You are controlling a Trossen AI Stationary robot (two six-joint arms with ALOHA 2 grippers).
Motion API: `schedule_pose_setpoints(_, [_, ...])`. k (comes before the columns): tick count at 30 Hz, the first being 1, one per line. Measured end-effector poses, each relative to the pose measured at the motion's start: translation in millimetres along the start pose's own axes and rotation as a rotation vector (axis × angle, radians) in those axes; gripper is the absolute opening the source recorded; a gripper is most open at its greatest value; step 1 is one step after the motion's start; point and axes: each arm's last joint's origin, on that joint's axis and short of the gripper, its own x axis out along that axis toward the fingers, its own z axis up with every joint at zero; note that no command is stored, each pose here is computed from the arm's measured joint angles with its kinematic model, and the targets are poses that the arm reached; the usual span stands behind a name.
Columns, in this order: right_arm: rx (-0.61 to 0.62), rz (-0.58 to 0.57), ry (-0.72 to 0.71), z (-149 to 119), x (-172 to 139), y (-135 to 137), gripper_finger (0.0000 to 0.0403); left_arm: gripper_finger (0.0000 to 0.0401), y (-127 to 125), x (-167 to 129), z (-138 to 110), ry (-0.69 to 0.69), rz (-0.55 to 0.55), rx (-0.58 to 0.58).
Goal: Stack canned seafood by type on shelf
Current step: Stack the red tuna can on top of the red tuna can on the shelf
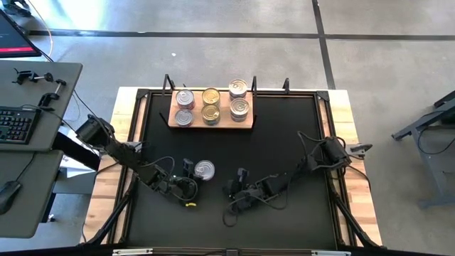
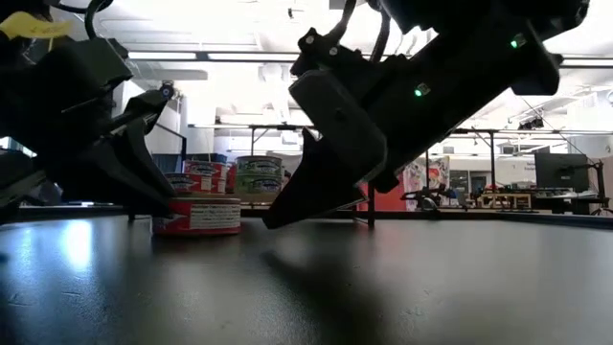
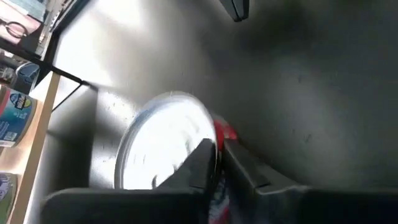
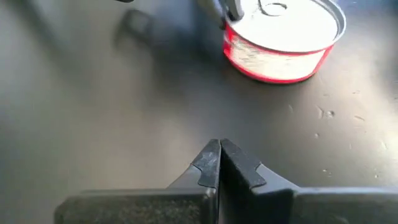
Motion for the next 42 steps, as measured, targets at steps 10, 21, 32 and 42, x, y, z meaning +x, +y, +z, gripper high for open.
schedule_pose_setpoints(10, [0.002,0.000,-0.001,0.5,0.2,-0.2,0.0000,0.0002,-2.4,-12.1,40.5,0.040,0.010,0.028])
schedule_pose_setpoints(21, [-0.012,0.001,-0.001,0.6,0.2,-0.1,0.0000,0.0000,12.3,-35.7,63.7,0.146,0.238,-0.094])
schedule_pose_setpoints(32, [-0.060,-0.026,-0.030,3.0,0.6,-1.0,0.0000,0.0000,115.6,-48.5,35.5,0.388,0.440,-0.372])
schedule_pose_setpoints(42, [-0.052,-0.072,-0.053,4.7,1.4,-3.7,0.0000,0.0000,187.9,-26.9,-0.3,0.593,0.462,-0.446])
